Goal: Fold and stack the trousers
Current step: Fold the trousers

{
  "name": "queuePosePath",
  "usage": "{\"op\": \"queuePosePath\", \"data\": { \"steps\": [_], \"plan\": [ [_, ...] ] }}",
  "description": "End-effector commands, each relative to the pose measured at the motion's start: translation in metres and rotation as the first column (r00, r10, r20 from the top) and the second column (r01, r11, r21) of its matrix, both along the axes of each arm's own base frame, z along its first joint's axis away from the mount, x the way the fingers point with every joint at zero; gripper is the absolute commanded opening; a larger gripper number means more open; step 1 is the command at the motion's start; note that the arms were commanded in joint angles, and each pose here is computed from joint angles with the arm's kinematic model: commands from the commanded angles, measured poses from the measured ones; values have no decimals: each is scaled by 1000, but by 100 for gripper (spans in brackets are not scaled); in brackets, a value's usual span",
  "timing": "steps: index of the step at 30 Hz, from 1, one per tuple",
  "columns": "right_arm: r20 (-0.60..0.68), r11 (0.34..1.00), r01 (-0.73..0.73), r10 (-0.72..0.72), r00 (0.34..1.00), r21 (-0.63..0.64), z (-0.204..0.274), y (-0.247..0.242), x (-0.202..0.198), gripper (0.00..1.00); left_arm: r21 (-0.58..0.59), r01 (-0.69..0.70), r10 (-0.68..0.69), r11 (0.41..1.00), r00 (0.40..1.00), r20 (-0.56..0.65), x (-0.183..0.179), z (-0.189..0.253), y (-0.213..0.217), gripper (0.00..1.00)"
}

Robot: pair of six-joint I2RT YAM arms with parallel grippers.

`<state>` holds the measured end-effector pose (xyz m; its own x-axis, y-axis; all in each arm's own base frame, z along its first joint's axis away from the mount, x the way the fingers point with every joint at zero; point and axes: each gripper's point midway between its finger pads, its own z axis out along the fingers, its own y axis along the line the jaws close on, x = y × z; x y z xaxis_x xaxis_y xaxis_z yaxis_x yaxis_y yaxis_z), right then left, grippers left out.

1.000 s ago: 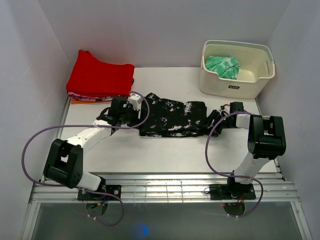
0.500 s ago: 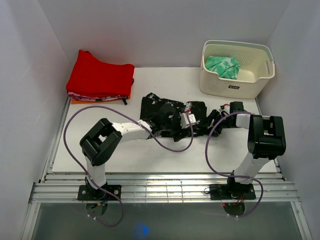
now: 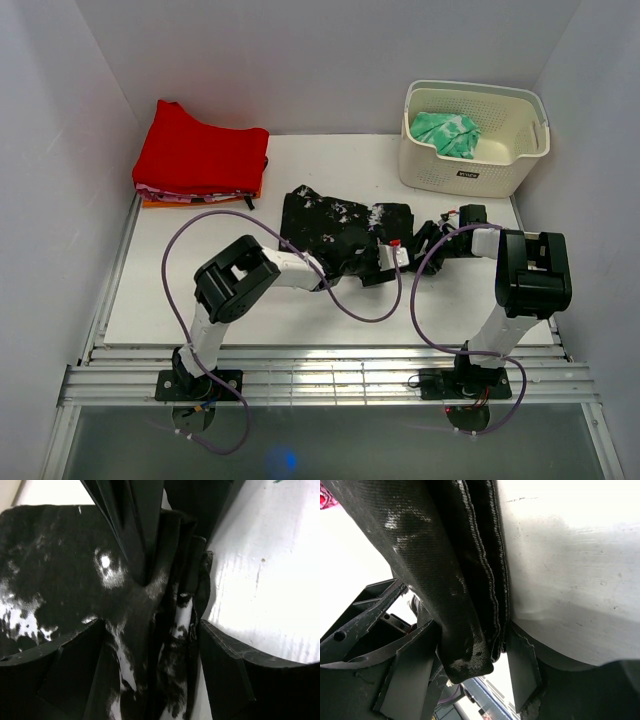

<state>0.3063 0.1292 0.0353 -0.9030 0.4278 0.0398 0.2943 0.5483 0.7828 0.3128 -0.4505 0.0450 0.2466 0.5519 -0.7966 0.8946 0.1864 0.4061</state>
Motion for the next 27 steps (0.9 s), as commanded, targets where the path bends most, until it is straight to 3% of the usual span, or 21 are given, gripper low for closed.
{"op": "queuePosePath", "data": {
  "steps": [1, 5, 9, 10, 11, 13, 14, 18, 27],
  "plan": [
    [-33, 1000, -2, 2, 999, 6, 1, 3, -11, 62, 23, -32, 30, 999, 997, 74, 14, -1, -4, 84],
    [-39, 1000, 4, -4, 999, 4, -2, 3, -14, 62, 34, -5, 2, 999, 998, 63, 8, -8, -3, 80],
    [-38, 1000, 4, -3, 999, 17, 2, 4, -12, 70, 37, 28, -30, 999, 999, 38, 1, -11, -5, 56],
    [-33, 1000, 4, -3, 999, 17, 3, 4, -10, 75, 38, 24, -26, 999, 999, 36, 2, -12, -4, 43],
    [-39, 1000, 3, -3, 999, 10, 2, 3, -11, 89, 37, 17, -19, 999, 999, 36, 4, -11, -6, 36],
    [-40, 1000, 4, -4, 999, 0, 2, 2, -12, 98, 29, 8, -9, 1000, 1000, 23, 4, -10, -7, 24],
    [-42, 1000, 5, -5, 999, -4, 0, 2, -15, 90, 22, 8, -8, 1000, 1000, 20, 4, -7, -7, 21],
    [-57, 1000, 11, -12, 998, -11, -5, 1, -23, 90, -25, -12, 11, 1000, 1000, -20, 4, 10, -13, 1],
    [-69, 1000, 29, -29, 997, -1, -14, 3, -9, 90, -119, 3, -13, 993, 996, -86, -6, 42, -21, 0]
  ]
}}
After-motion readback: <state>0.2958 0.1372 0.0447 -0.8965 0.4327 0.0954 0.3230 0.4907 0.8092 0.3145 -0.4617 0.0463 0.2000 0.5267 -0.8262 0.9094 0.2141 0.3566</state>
